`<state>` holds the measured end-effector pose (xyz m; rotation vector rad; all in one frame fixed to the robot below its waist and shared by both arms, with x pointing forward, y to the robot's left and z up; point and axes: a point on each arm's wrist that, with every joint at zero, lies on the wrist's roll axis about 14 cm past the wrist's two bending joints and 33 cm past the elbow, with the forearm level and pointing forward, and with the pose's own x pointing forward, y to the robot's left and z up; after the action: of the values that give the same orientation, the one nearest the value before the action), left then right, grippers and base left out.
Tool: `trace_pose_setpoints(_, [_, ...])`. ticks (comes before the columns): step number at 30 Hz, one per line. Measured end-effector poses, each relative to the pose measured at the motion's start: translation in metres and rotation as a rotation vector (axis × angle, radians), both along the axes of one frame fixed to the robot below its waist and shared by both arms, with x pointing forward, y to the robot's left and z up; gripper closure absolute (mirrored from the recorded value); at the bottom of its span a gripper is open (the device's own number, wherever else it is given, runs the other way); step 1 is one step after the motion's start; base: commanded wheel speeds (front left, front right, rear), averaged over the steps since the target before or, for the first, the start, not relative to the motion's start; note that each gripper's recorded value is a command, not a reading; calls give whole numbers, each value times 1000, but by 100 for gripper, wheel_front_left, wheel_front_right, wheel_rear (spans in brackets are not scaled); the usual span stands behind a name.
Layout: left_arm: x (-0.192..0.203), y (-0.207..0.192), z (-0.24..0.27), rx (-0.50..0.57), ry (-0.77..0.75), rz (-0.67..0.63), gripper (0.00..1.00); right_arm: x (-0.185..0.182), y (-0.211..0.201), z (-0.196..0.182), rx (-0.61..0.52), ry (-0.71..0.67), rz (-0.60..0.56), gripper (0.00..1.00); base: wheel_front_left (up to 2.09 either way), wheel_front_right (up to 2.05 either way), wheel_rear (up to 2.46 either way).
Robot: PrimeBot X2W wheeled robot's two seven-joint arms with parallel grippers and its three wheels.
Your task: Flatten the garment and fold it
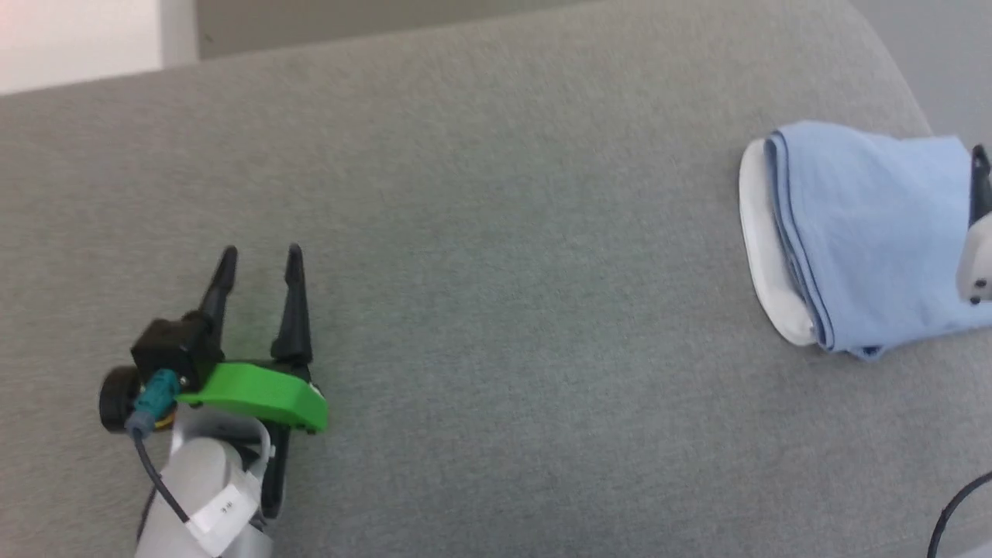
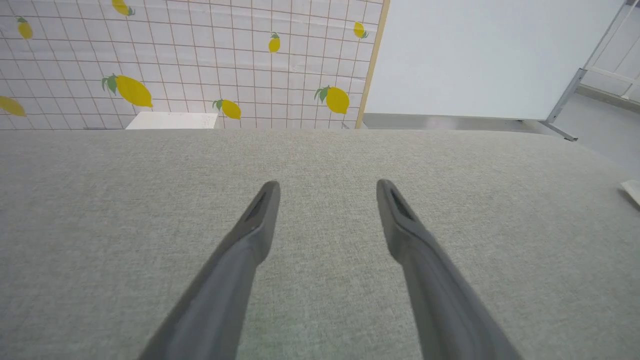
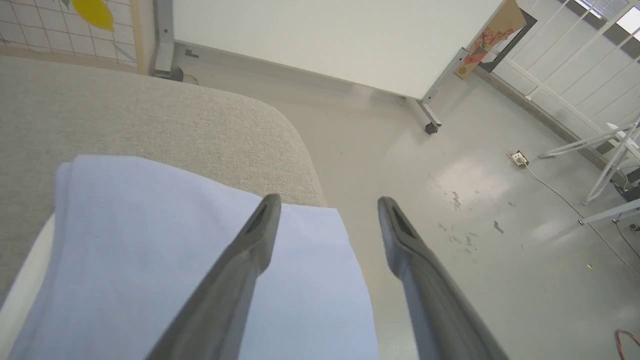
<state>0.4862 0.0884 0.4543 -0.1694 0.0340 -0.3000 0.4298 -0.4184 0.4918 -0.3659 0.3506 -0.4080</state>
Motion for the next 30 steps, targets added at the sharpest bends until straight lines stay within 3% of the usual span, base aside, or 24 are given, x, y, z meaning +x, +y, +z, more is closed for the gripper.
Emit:
trace_pose_setpoints(7, [-25, 16, 25, -1, -35, 42, 0, -6, 37, 26, 97, -218, 91, 0, 0, 0, 0])
trace_pose_setpoints(13, [-48, 36, 34, -4, -38, 86, 0, -12, 95, 44, 205, -385, 208, 0, 0, 0, 0])
trace_pose_setpoints(22, [-83, 69, 46, -29, -53, 182, 0, -41, 185, 60, 363, -495, 375, 0, 0, 0, 0])
trace_pose_setpoints(30, [-100, 83, 52, -31, -68, 223, 0, -57, 222, 60, 434, -502, 452, 0, 0, 0, 0])
